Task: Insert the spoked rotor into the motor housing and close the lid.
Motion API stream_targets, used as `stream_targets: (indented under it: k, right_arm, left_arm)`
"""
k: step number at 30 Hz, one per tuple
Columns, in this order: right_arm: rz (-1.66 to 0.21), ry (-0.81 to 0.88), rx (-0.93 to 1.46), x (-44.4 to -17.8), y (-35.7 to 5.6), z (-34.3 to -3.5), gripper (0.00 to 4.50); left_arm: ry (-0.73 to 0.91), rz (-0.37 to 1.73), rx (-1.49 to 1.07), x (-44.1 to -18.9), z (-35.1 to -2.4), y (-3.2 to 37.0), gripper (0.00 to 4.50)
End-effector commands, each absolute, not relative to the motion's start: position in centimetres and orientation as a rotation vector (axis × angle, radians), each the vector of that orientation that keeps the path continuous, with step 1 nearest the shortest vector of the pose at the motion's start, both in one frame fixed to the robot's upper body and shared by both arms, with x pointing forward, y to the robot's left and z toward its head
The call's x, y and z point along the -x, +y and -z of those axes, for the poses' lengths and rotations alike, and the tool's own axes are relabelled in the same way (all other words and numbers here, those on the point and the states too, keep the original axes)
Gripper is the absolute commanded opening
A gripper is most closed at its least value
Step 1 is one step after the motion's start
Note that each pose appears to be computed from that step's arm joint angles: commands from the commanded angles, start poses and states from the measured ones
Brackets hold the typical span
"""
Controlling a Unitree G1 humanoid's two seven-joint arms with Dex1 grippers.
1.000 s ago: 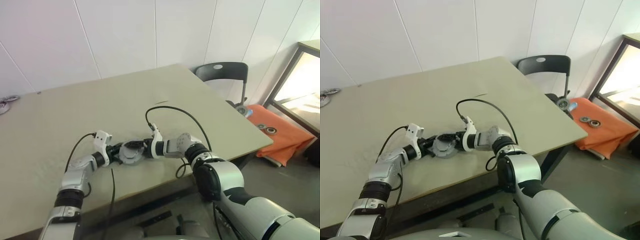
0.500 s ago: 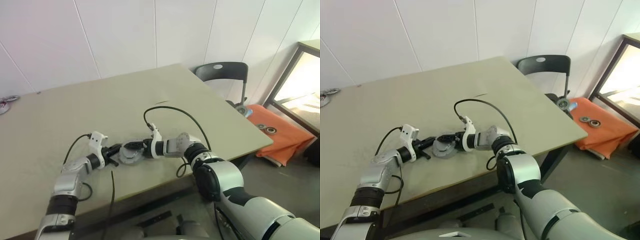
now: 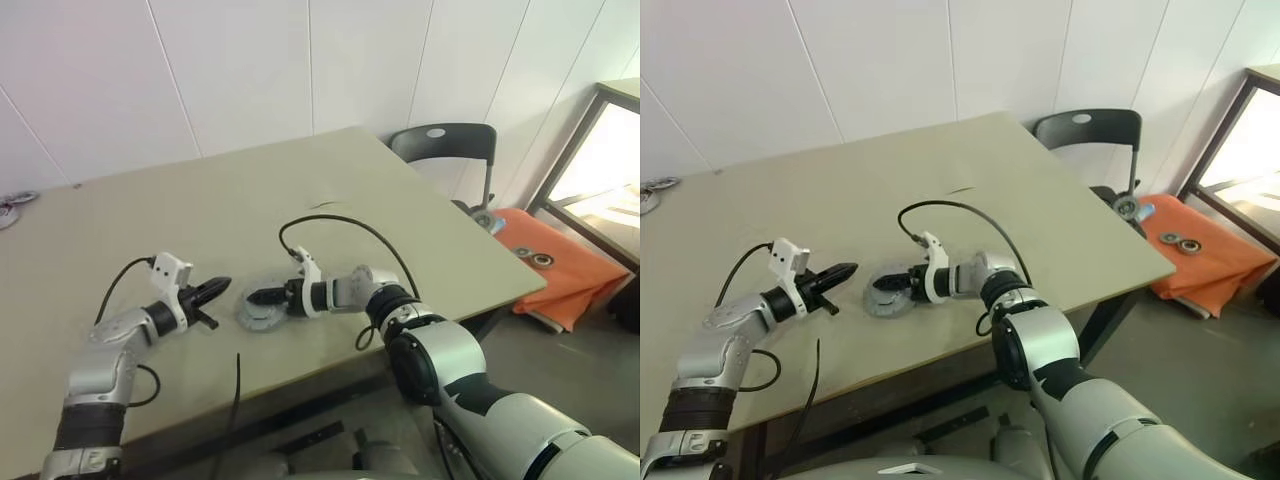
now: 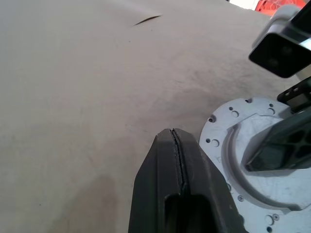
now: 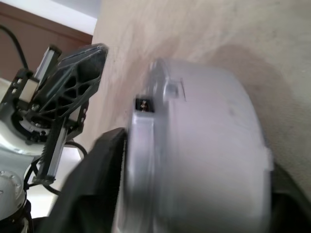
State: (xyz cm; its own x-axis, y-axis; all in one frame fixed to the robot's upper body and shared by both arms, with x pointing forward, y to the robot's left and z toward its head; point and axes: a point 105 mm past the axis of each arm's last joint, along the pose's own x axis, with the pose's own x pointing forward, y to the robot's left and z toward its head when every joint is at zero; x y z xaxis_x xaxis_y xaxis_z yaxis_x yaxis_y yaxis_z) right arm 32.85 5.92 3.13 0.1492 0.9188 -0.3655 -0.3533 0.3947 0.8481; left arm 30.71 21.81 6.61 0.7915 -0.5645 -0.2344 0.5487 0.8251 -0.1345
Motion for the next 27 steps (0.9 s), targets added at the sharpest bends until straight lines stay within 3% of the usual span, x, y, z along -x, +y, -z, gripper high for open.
stream_targets:
  k: [1, 8, 17, 21, 27]
  right_arm:
    - [-1.042, 1.194, -0.572, -28.7, 8.6, 0.1, 2.33]
    - [-1.054, 1.218, -0.756, -29.0, 9.1, -2.0, 2.32]
    - [-1.23, 1.264, -0.98, -30.0, 8.1, -9.2, 2.32]
    - [-1.309, 1.264, -0.986, -29.9, 7.1, -10.7, 2.32]
    - [-1.263, 1.204, -1.069, -31.1, 6.2, -11.0, 2.32]
  left_arm:
    - [0.223, 0.588, 0.042, -30.7, -8.2, 22.3, 0.0]
    - [0.233, 0.58, 0.048, -30.3, -7.9, 22.3, 0.0]
    - [0.272, 0.65, 0.073, -28.5, -7.6, 20.6, 0.0]
    - [0.275, 0.636, 0.092, -28.4, -7.4, 20.7, 0.0]
    - [0.241, 0.669, 0.149, -27.5, -8.7, 20.1, 0.0]
